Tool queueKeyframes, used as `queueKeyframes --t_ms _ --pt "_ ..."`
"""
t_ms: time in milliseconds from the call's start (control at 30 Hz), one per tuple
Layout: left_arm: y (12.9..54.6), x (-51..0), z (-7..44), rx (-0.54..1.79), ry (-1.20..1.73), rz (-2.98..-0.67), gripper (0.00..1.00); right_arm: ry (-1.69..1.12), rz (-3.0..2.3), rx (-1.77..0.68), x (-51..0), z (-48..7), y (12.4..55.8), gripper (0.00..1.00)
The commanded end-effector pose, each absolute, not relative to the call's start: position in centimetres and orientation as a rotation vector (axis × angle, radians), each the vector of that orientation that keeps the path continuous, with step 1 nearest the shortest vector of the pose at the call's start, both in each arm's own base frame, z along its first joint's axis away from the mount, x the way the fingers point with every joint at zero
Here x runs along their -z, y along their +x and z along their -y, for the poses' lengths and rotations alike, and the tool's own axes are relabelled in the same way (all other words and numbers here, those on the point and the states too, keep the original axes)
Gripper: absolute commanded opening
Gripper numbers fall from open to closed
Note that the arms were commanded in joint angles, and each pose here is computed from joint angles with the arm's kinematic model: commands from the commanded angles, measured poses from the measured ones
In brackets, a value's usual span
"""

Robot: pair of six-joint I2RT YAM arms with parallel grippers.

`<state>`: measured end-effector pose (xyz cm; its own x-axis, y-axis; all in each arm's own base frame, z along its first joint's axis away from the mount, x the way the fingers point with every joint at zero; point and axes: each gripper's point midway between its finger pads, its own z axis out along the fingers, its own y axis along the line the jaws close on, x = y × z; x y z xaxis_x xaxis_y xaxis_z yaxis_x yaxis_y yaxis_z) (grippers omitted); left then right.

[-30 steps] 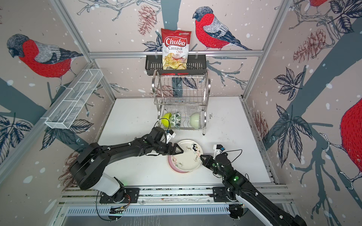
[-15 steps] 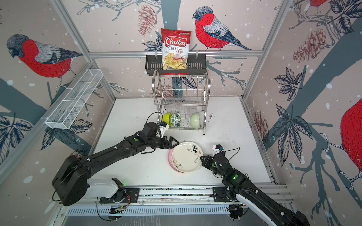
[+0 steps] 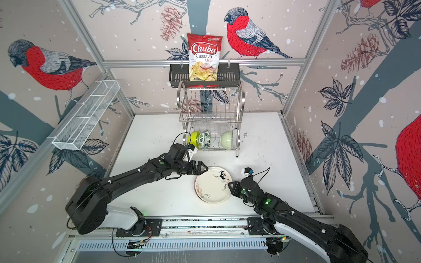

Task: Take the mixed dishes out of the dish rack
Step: 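Lower the white plate flat onto the pink plate with both grippers, then open both grippers and draw them back from the white plate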

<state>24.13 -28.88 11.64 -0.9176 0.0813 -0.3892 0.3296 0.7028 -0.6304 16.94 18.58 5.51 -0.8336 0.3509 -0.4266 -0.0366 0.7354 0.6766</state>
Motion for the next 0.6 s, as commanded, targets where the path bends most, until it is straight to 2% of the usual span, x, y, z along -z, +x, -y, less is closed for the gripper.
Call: queueKeyframes --t_ms 0,333,467,567 --pt "24.4 -12.0 28.9 1.044 0.324 -2.558 0.97 0.234 -2.363 -0.939 -5.7 -18.4 17.4 0.39" --pt "25.2 -13.8 27.3 0.982 0.278 -2.509 0.97 0.223 -2.331 -0.883 -7.6 -17.6 18.0 0.78" --pt "26.1 -15.2 25.7 0.976 0.223 -2.459 0.97 0.211 -2.306 -0.863 -8.9 -17.3 18.6 0.85" --pt "26.8 -16.3 24.0 0.962 0.167 -2.412 0.97 0.203 -2.274 -0.863 -10.1 -17.4 19.2 0.87"
